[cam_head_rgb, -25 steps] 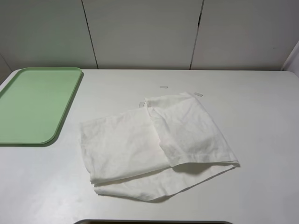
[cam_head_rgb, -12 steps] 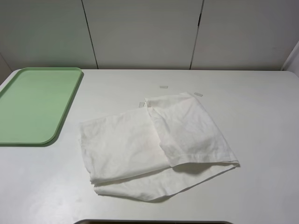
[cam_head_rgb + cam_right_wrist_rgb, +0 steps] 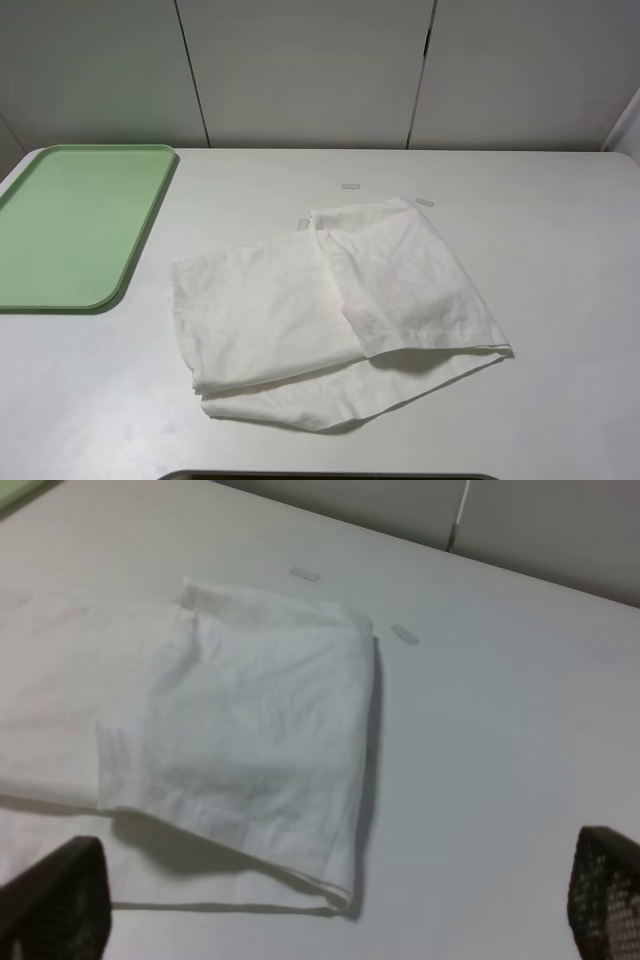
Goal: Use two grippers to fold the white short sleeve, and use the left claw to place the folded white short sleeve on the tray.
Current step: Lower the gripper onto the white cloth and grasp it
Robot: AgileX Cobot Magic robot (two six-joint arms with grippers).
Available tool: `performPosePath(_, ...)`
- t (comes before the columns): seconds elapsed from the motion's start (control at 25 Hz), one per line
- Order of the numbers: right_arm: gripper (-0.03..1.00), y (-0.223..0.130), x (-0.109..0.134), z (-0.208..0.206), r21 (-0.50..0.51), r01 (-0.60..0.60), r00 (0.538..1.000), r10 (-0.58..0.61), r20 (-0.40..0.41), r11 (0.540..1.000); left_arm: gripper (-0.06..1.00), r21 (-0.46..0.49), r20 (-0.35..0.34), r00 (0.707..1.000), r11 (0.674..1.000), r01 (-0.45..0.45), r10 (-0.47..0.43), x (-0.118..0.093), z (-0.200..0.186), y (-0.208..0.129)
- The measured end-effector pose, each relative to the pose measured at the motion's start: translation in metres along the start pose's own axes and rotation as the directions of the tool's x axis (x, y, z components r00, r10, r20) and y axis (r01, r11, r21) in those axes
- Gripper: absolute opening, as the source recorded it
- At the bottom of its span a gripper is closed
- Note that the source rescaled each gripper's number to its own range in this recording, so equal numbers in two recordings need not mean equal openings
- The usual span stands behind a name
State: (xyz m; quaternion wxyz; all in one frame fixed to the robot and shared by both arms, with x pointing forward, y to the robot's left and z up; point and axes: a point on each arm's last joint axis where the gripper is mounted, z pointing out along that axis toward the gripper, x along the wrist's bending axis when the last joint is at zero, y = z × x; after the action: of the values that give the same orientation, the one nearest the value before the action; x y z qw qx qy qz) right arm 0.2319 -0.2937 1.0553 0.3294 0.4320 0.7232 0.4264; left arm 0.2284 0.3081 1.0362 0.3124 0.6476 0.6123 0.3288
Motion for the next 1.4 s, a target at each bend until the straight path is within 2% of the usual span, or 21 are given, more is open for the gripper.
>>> performPosePath(0.36, 1.00, 0.0000, 0.0000, 0.0000, 0.001, -0.002, 1.000, 0.002, 0.005, 1.000, 0.97, 0.000, 0.000, 1.000, 1.000, 0.000, 0.000, 0.0000, 0.0000, 0.0000)
performPosePath(0.52, 1.00, 0.0003, 0.0001, 0.0004, 0.004, -0.020, 0.999, 0.020, 0.045, 1.000, 0.97, 0.000, 0.000, 1.000, 1.000, 0.000, 0.000, 0.0000, 0.0000, 0.0000)
performPosePath(0.6, 1.00, 0.0004, 0.0003, 0.0006, 0.007, -0.034, 0.997, 0.034, 0.075, 0.999, 0.97, 0.000, 0.000, 1.000, 1.000, 0.000, 0.000, 0.0000, 0.0000, 0.0000)
performPosePath(0.64, 1.00, 0.0006, 0.0004, 0.0010, 0.010, -0.055, 0.991, 0.053, 0.119, 0.998, 0.97, 0.000, 0.000, 1.000, 1.000, 0.000, 0.000, 0.0000, 0.0000, 0.0000)
performPosePath(0.68, 1.00, 0.0006, 0.0004, 0.0010, 0.010, -0.055, 0.991, 0.053, 0.119, 0.998, 0.97, 0.000, 0.000, 1.000, 1.000, 0.000, 0.000, 0.0000, 0.0000, 0.0000)
performPosePath(0.8, 1.00, 0.0012, 0.0006, 0.0022, 0.014, -0.117, 0.962, 0.110, 0.248, 0.993, 0.97, 0.000, 0.000, 1.000, 1.000, 0.000, 0.000, 0.0000, 0.0000, 0.0000)
performPosePath(0.92, 1.00, 0.0015, 0.0007, 0.0028, 0.014, -0.145, 0.943, 0.134, 0.304, 0.989, 0.97, 0.000, 0.000, 1.000, 1.000, 0.000, 0.000, 0.0000, 0.0000, 0.0000)
performPosePath(1.4, 1.00, 0.0015, 0.0007, 0.0028, 0.013, -0.149, 0.940, 0.137, 0.312, 0.989, 0.97, -0.001, 0.000, 1.000, 1.000, 0.000, 0.000, 0.0000, 0.0000, 0.0001)
